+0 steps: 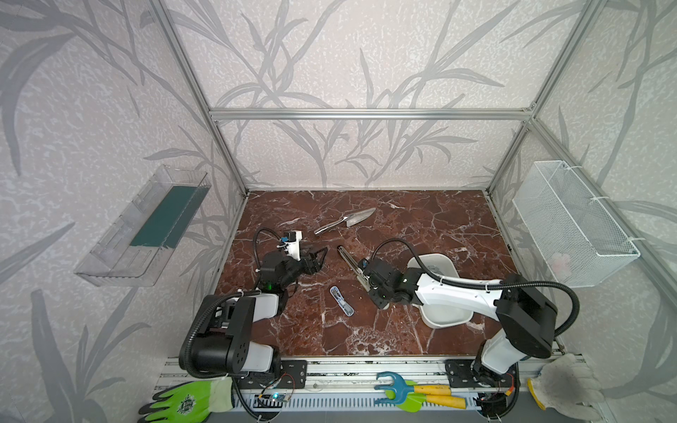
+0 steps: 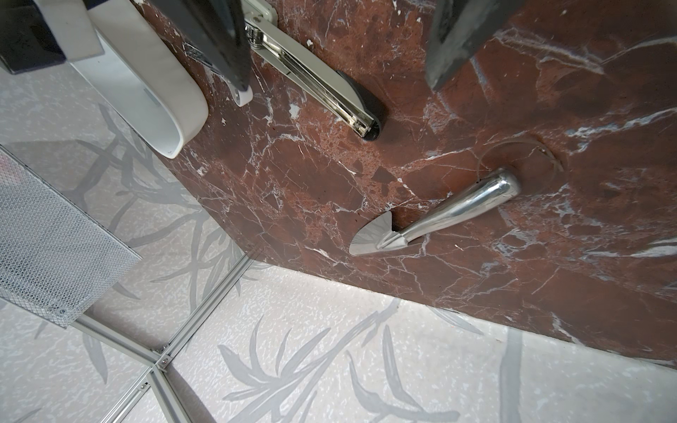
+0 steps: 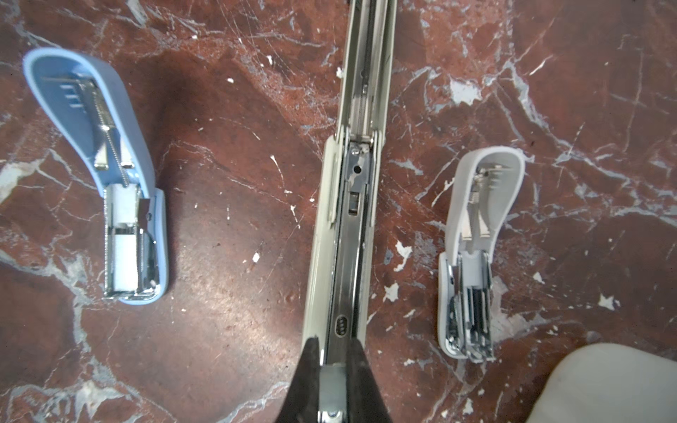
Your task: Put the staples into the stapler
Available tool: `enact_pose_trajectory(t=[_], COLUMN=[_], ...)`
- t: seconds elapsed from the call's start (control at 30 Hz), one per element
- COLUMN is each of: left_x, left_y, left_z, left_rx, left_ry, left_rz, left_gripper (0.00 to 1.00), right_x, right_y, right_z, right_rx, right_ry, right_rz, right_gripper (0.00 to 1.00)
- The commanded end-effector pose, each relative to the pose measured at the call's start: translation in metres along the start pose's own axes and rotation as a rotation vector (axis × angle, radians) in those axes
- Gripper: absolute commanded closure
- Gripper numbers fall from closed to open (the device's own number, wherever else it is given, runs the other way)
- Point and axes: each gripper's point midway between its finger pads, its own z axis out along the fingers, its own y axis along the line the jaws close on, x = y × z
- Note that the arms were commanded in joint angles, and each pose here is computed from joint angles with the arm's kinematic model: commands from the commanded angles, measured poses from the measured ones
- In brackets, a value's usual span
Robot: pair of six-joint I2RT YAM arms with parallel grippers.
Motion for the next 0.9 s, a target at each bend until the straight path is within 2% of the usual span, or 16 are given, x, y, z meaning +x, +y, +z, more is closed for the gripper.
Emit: enact_pose_trajectory(t=[0.0,0.87], left_x=[-0.0036,-0.0026], left_y=[-0.002,-0.0022], left_z=[-0.0015,-0.0018], left_rx=[0.01,0.012], left_ry=[-0.023,-0.021], left_rz=[0.008,0.006], left_gripper=[0.24,0.24], right_x=[-0.0103,-0.0099], right_y=[-0.0049,-0.0044], right_z=[-0.0111,-0.006], right_rx=[0.016,0.019], right_ry=[-0.029,-0.024], right_rz=[-0.007,-0.023], right_gripper=[0.91,0.91])
